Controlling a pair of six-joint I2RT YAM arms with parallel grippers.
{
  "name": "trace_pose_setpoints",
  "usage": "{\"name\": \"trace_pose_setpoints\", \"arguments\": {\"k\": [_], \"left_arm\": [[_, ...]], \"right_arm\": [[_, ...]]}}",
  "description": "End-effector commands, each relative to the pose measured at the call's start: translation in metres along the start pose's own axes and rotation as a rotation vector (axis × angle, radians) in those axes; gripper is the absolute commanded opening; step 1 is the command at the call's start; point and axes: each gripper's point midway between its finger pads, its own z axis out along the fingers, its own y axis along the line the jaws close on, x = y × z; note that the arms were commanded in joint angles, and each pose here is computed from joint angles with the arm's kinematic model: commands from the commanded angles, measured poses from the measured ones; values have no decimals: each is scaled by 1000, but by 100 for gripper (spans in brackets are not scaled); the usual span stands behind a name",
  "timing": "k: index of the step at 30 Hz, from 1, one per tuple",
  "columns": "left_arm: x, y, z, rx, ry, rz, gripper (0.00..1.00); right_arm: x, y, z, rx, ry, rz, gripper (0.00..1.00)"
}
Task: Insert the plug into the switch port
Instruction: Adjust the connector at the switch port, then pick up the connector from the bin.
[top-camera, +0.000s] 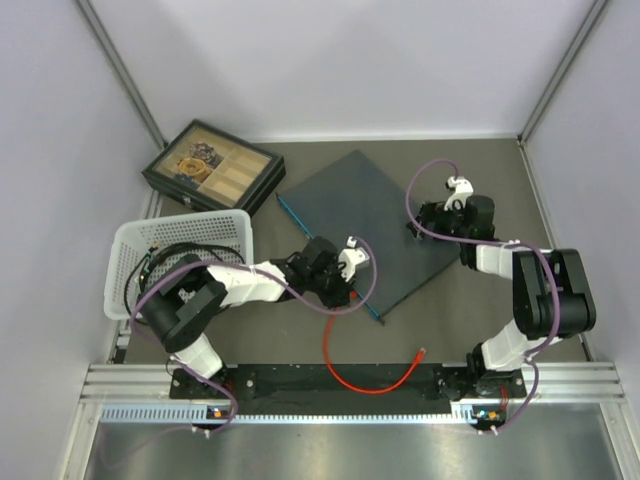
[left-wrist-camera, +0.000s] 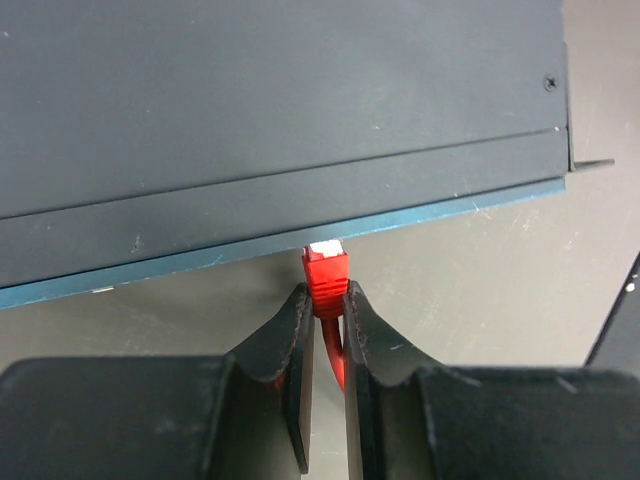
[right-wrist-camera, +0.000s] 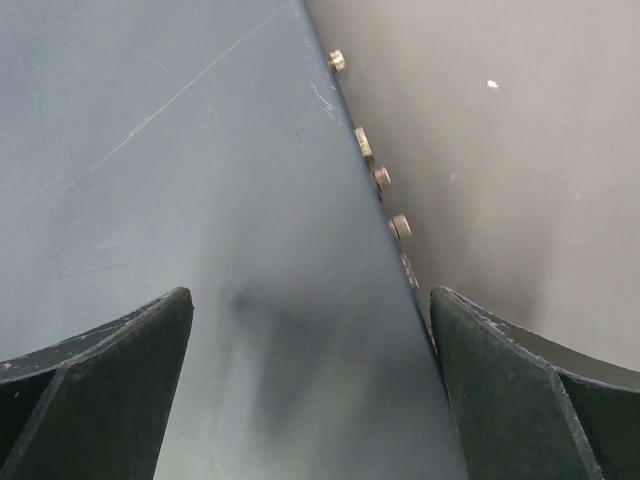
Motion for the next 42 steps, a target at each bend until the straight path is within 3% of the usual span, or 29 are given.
{"name": "trace_pose_setpoints", "arguments": {"k": [1,2,8,10,12,16,20,21,27,33,42], "left_arm": [[-170,11,-52,-142,-650,286,19],[-162,10,-54,-136,-631,279,29],[-130,-2,-62,-89,-539,237,59],[-131,-6,-78,-104,-549,231,75],[-119,-4,-87,-132,-503,208,84],[-132,6,-146,-306,-569,131,94],[-138,41,-210,-611,-641,-70,99],[-126,52,-218,-683,-594,-108,99],[-89,115,-292,-1059,-568,-438,99],[-30,159,-325,-1269,-569,-695,97],[46,234,-337,-1426,-571,-1001,97]], "right_arm": [[53,62,-38,-209,277,293,99],[51,57,-40,-178,277,287,99],[31,25,-55,-23,263,239,99],[19,26,-63,-17,240,228,99],[12,25,-67,-1,229,208,99],[-6,34,-79,-17,179,169,99],[-19,48,-87,-58,128,165,99],[-21,52,-88,-65,122,152,99],[-26,79,-90,-110,99,86,99],[-20,106,-85,-197,125,50,99],[-5,128,-73,-282,201,24,99]]}}
